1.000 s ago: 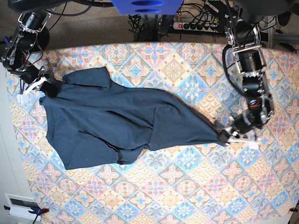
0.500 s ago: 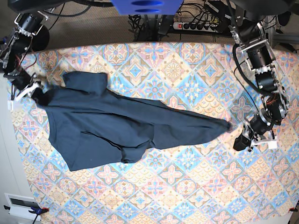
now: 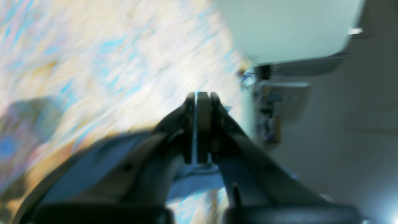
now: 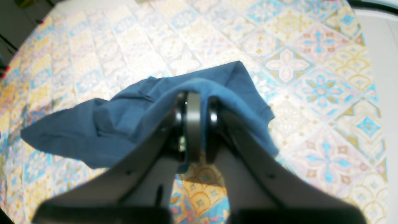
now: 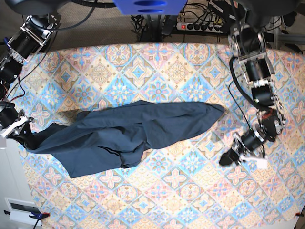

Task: Layout the t-shirt on the table in an organized manner, then fold the t-shirt properly
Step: 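Pull the hem corner with the left gripper away from the right gripper, then hold the shirt taut between both grippers on the table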

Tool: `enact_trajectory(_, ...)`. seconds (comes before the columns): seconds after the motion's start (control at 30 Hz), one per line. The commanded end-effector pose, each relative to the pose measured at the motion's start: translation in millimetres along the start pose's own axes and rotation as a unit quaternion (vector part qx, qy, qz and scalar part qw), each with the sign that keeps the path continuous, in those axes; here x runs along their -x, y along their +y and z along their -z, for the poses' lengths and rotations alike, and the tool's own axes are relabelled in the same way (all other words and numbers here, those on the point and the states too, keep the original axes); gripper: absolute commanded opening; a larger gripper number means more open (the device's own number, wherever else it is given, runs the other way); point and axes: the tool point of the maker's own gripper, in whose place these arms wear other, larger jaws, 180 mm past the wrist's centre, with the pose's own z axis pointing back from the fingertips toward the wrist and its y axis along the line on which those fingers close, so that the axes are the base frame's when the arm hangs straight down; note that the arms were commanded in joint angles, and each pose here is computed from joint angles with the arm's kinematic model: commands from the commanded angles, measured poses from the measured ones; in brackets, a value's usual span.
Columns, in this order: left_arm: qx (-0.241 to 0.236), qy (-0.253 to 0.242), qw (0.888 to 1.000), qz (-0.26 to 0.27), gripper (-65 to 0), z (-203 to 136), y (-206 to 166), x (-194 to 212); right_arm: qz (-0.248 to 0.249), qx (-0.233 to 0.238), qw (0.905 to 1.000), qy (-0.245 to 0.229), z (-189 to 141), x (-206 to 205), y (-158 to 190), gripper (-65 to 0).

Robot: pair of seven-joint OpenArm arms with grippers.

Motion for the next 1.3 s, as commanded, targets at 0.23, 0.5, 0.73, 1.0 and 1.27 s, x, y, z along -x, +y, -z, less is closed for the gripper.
enact_trajectory(0.23, -0.034, 0.044, 0.998, -0.003, -23.6, -47, 42, 48, -0.019, -0.009, 0.9996, -0.020, -1, -18, 5, -64.2)
enact_trajectory(0.5, -0.045, 0.026, 0.999, -0.014, -20.4, -58, 53, 42, -0.024, -0.027, 0.9993, -0.007, 9, -12, 16, -64.2)
enact_trajectory(0.73, -0.049, 0.040, 0.997, -0.033, -20.4, -60, 62, 62, -0.024, -0.028, 0.9993, -0.007, 10, -12, 16, -64.2)
enact_trajectory(1.0, -0.054, 0.040, 0.998, -0.010, -20.4, -78, 59, 74, -0.024, -0.027, 0.9993, -0.007, 9, -12, 16, -64.2)
enact_trajectory(1.27, -0.068, 0.029, 0.994, -0.079, -20.4, -62, 89, 60, -0.025, -0.028, 0.9993, -0.005, 10, -11, 17, -64.2)
